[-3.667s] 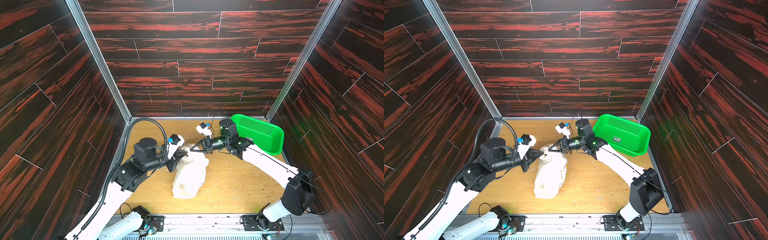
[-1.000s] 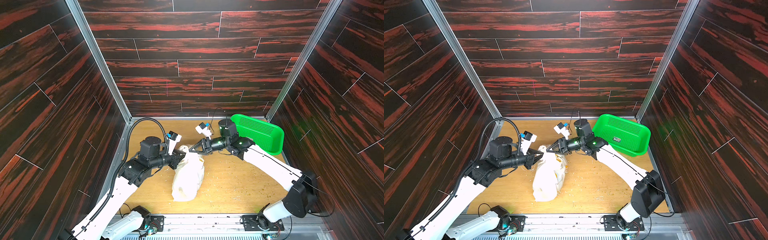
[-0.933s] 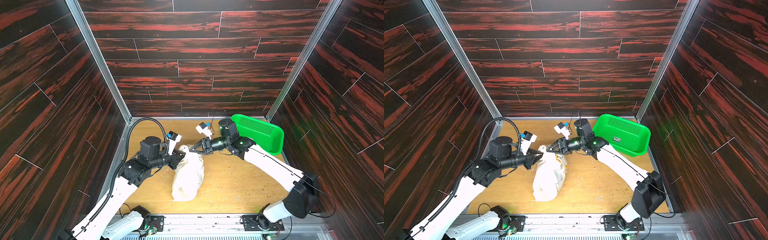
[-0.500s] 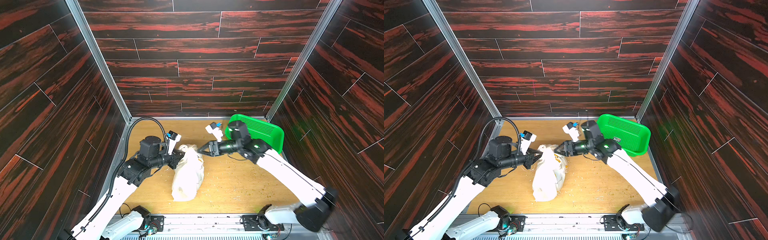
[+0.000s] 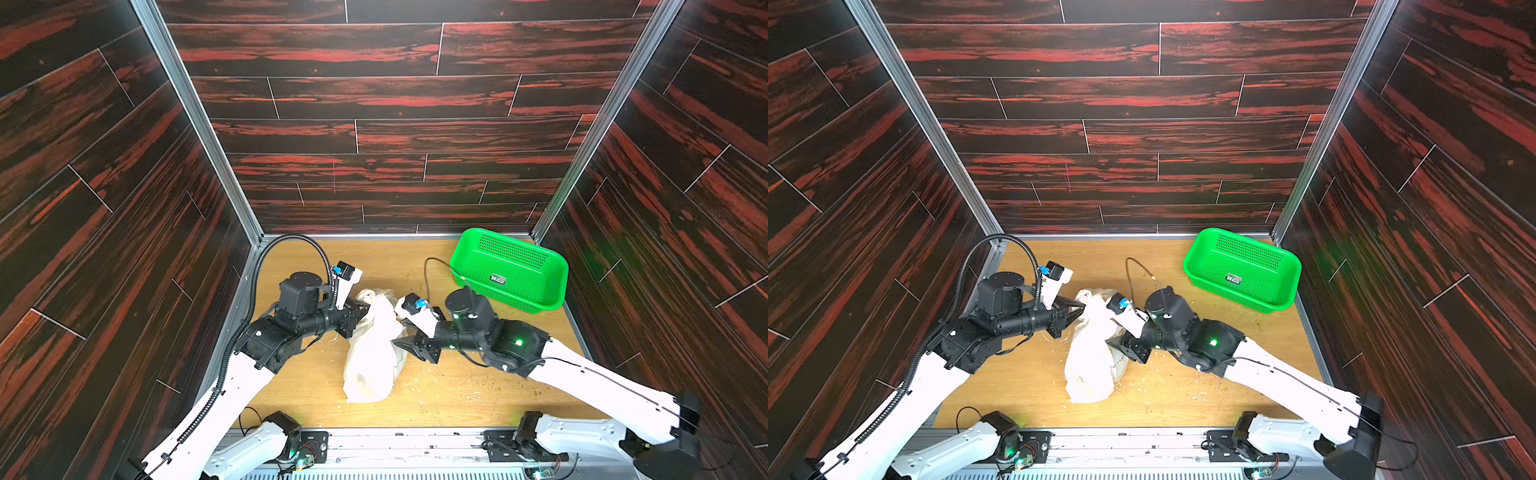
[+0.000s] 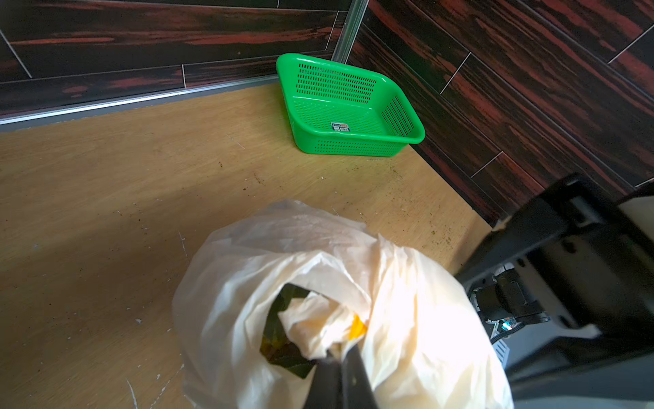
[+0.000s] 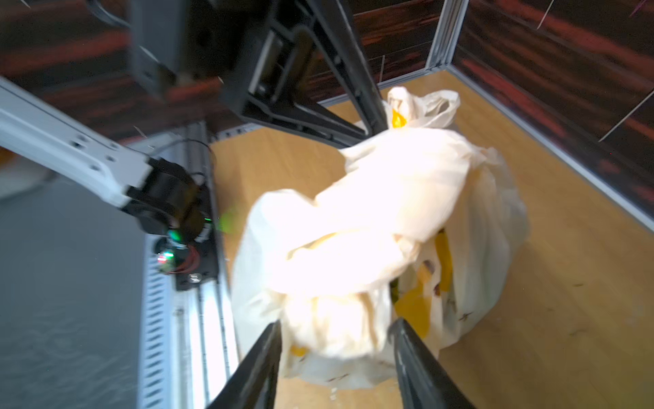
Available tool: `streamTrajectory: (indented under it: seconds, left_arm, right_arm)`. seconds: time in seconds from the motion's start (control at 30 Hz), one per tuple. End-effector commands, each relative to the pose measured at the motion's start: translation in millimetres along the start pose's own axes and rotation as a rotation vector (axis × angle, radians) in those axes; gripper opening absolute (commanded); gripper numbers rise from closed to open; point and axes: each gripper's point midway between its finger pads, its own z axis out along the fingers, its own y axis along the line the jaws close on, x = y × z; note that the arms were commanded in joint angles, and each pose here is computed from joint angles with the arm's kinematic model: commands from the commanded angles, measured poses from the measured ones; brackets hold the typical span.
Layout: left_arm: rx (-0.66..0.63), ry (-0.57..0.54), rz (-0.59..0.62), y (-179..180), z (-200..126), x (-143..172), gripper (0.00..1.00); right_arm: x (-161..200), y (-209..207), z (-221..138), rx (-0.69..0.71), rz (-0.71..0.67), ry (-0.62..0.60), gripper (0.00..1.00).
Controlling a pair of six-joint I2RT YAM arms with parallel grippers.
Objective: Place the pineapple into a plastic bag & tie a knot
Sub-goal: Tie the plastic bag at the center of the board.
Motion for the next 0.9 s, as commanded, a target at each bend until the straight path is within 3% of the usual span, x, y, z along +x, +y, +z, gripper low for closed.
streamTrajectory:
  seconds: [0.0,0.3,0.37,0.47,0.53,0.87]
  left_arm:
    - [0.003,-0.036,0.027,-4.0,-6.9,-11.3,0.00]
    - [0.004,-0.036,0.030,-4.5,-7.2,-11.7,0.00]
    - [0.006,-0.037,0.031,-5.0,-7.6,-11.9,0.00]
    - [-0.001,-0.041,0.037,-5.6,-11.0,-14.5,0.00]
    - [-0.021,-0.042,0.048,-5.1,-15.9,-17.3,0.00]
    - [-0.144,-0.008,0.209,-7.4,-51.4,-35.4,0.00]
  right_arm:
    - [-13.1,-10.1,1.1,0.067,-0.114,-0.044,0.52]
    - [-22.1,-0.1,9.7,0.014,-0.114,-0.062,0.48]
    - [-21.6,0.3,11.1,0.009,-0.106,-0.057,0.38]
    - [-18.5,-1.7,11.5,0.021,-0.084,-0.046,0.08]
    - [-15.2,-3.8,10.3,0.035,-0.064,-0.038,0.00]
    - [25.6,-17.5,6.9,0.129,0.037,0.080,0.00]
